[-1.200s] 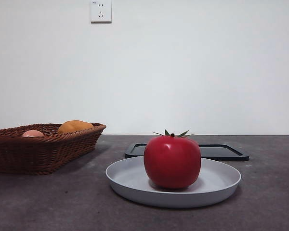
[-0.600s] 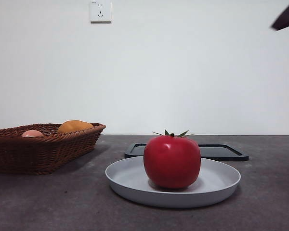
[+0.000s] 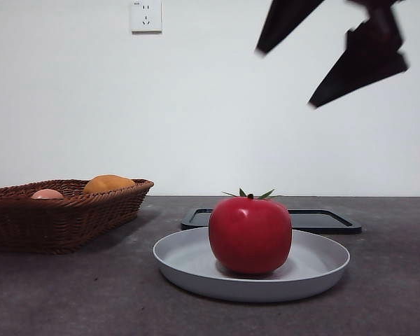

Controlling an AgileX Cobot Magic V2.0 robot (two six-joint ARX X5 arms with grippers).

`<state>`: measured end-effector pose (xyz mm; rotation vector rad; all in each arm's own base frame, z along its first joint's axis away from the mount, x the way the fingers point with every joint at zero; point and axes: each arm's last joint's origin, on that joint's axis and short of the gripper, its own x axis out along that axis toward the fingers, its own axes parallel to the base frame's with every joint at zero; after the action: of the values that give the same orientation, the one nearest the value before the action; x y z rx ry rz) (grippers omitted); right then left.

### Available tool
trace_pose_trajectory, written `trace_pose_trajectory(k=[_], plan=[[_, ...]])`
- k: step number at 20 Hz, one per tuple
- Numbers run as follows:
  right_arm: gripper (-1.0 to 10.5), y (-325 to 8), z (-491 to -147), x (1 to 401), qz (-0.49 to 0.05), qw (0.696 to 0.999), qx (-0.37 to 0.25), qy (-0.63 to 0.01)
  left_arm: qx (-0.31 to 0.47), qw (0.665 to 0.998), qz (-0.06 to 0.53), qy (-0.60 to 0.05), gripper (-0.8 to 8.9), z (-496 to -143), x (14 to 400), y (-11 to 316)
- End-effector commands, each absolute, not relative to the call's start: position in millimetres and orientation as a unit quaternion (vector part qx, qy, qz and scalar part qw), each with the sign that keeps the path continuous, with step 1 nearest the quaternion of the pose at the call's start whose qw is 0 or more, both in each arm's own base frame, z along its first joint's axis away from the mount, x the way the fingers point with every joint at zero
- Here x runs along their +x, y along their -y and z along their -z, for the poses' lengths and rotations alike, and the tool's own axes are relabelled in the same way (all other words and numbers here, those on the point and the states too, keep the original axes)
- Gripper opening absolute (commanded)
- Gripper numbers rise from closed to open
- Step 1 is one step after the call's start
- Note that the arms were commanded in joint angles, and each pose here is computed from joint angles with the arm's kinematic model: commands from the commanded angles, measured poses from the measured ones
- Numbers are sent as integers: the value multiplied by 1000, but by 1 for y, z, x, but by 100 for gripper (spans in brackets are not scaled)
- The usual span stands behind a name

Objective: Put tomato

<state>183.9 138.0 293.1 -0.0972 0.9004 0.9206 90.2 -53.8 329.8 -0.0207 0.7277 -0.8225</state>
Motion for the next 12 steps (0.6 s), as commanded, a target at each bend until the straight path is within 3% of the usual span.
trace_pose_trajectory(k=[1, 12], plan=[[592, -152, -287, 194, -423, 799, -58, -423, -4, 855, 398, -331, 504, -336, 91, 55], [592, -183, -228, 232, -399, 776, -79, -482, -4, 857, 399, -326, 504, -336, 91, 55]])
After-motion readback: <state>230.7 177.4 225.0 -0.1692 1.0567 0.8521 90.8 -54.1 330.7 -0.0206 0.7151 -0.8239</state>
